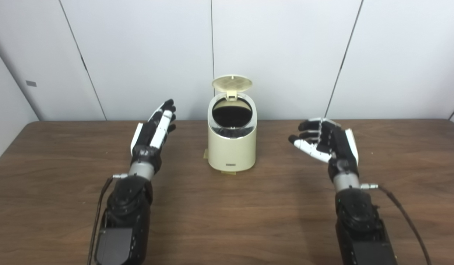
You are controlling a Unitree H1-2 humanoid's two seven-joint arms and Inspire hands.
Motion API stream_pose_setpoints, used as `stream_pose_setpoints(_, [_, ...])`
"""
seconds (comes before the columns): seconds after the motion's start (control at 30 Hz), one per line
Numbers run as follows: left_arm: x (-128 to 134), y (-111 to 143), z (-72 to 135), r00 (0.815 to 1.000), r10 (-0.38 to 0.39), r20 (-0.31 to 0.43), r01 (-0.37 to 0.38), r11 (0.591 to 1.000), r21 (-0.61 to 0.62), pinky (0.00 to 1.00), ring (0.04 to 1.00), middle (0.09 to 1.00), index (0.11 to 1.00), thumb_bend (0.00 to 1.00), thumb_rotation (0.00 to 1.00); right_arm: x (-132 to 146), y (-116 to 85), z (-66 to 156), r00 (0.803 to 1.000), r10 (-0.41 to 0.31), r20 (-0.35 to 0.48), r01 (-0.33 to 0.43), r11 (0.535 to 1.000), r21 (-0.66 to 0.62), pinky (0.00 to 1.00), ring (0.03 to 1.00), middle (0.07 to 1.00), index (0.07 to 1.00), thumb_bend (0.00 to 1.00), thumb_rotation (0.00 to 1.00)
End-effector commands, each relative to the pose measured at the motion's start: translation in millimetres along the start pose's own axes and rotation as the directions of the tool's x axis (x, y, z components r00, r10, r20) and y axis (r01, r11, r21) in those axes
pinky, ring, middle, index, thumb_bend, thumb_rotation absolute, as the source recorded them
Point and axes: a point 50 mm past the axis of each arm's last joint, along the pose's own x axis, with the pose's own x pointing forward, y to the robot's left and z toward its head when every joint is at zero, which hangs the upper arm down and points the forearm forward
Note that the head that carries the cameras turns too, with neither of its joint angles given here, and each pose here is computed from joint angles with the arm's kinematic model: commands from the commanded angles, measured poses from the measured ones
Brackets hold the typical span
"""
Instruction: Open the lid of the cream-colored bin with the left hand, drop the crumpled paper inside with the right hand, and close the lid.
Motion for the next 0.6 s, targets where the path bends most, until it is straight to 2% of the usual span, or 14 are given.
stream_pose_setpoints(0.0, [21.5, -6.0, 34.4, 0.996, -0.029, 0.085, 0.029, 1.0, 0.002, 0.95, 0.943, 0.94, 0.94, 0.47, 0.74, 3.5, 1.0, 17.5, 0.997, 0.059, 0.054, -0.063, 0.995, 0.074, 0.68, 0.779, 0.808, 0.797, 0.54, 0.63])
stream_pose_setpoints(0.13, [40.5, -10.2, 51.4, 0.993, -0.042, 0.107, 0.038, 0.999, 0.036, 0.93, 0.931, 0.929, 0.922, 0.48, 0.74, -10.1, -0.6, 4.9, 0.995, 0.097, 0.025, -0.099, 0.985, 0.139, 0.74, 0.828, 0.855, 0.851, 0.59, 0.67])
stream_pose_setpoints(0.23, [49.5, -12.8, 63.1, 0.991, -0.062, 0.118, 0.056, 0.997, 0.049, 0.92, 0.923, 0.92, 0.91, 0.47, 0.74, -19.9, 1.2, -3.8, 0.992, 0.121, 0.022, -0.123, 0.984, 0.13, 0.79, 0.862, 0.89, 0.89, 0.6, 0.7])
stream_pose_setpoints(0.3, [53.3, -15.3, 73.8, 0.988, -0.089, 0.122, 0.082, 0.995, 0.06, 0.93, 0.925, 0.911, 0.9, 0.47, 0.78, -26.0, 2.1, -10.7, 0.991, 0.134, 0.015, -0.135, 0.982, 0.136, 0.87, 0.896, 0.908, 0.911, 0.61, 0.76])
stream_pose_setpoints(0.43, [58.5, -19.2, 92.6, 0.981, -0.136, 0.137, 0.124, 0.988, 0.095, 0.94, 0.932, 0.917, 0.899, 0.48, 0.82, -33.1, 5.3, -21.1, 0.994, 0.113, -0.001, -0.112, 0.979, 0.172, 0.92, 0.902, 0.897, 0.905, 0.6, 0.82])
stream_pose_setpoints(0.53, [62.8, -23.5, 105.0, 0.975, -0.16, 0.154, 0.141, 0.982, 0.127, 0.93, 0.925, 0.902, 0.876, 0.48, 0.8, -37.0, 6.9, -25.7, 0.994, 0.109, -0.011, -0.105, 0.976, 0.19, 0.94, 0.909, 0.893, 0.908, 0.6, 0.86])
stream_pose_setpoints(0.57, [64.8, -25.3, 109.2, 0.973, -0.169, 0.159, 0.146, 0.979, 0.146, 0.93, 0.92, 0.891, 0.861, 0.47, 0.82, -38.7, 7.0, -27.4, 0.994, 0.112, -0.014, -0.107, 0.975, 0.194, 0.96, 0.917, 0.897, 0.915, 0.58, 0.89])
